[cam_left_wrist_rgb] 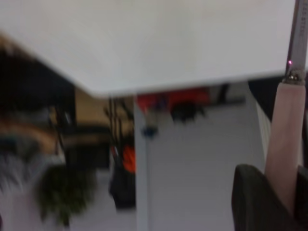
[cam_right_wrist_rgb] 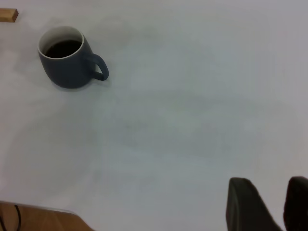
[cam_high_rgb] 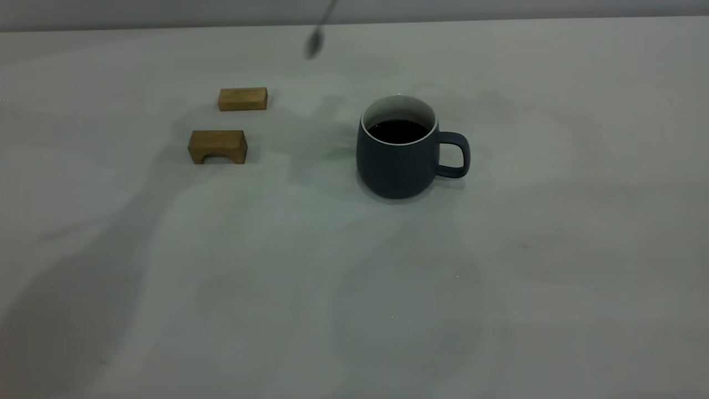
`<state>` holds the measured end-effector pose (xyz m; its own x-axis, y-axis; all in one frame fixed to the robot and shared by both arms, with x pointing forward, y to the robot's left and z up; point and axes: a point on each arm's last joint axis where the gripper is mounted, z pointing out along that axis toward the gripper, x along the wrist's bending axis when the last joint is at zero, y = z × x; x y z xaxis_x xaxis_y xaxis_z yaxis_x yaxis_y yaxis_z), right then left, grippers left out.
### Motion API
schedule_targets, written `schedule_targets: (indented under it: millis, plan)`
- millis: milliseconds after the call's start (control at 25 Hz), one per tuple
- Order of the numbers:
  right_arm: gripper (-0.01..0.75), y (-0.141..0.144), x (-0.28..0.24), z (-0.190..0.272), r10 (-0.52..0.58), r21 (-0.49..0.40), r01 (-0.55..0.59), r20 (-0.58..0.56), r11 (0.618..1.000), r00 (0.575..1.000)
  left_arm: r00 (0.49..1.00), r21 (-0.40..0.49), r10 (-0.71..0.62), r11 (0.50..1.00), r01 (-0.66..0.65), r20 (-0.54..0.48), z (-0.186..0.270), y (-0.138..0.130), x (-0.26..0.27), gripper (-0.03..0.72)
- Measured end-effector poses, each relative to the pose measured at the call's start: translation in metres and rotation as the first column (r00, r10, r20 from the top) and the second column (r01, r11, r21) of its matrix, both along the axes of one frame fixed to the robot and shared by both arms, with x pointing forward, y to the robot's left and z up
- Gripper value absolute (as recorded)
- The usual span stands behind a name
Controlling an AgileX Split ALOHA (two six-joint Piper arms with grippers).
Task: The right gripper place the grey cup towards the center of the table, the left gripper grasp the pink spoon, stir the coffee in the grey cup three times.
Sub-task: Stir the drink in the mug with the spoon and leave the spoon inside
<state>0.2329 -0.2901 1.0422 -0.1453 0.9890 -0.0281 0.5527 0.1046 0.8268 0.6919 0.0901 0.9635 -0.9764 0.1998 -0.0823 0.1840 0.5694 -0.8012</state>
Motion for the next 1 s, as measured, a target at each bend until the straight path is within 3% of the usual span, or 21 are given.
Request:
schedule_targets:
  millis: [120,240,800,1000]
  plan:
    - [0.238,0.000,0.000,0.000,0.000,0.000,0.000,0.000,1.000,1.000,0.999,-0.088,0.012,0.996,-0.017,-0.051,0.002,-0.014,-0.003,0.166]
    - [0.238,0.000,0.000,0.000,0.000,0.000,0.000,0.000,1.000,1.000,0.996,-0.117,0.009,0.993,-0.020,-0.093,-0.010,-0.022,-0.003,0.166]
    - [0.238,0.000,0.000,0.000,0.000,0.000,0.000,0.000,1.000,1.000,0.972,-0.087,-0.025,0.996,0.004,-0.236,-0.099,-0.037,-0.008,0.166]
    - [0.238,0.000,0.000,0.000,0.000,0.000,0.000,0.000,1.000,1.000,0.982,-0.102,-0.083,0.993,0.066,-0.172,-0.120,-0.036,-0.010,0.166]
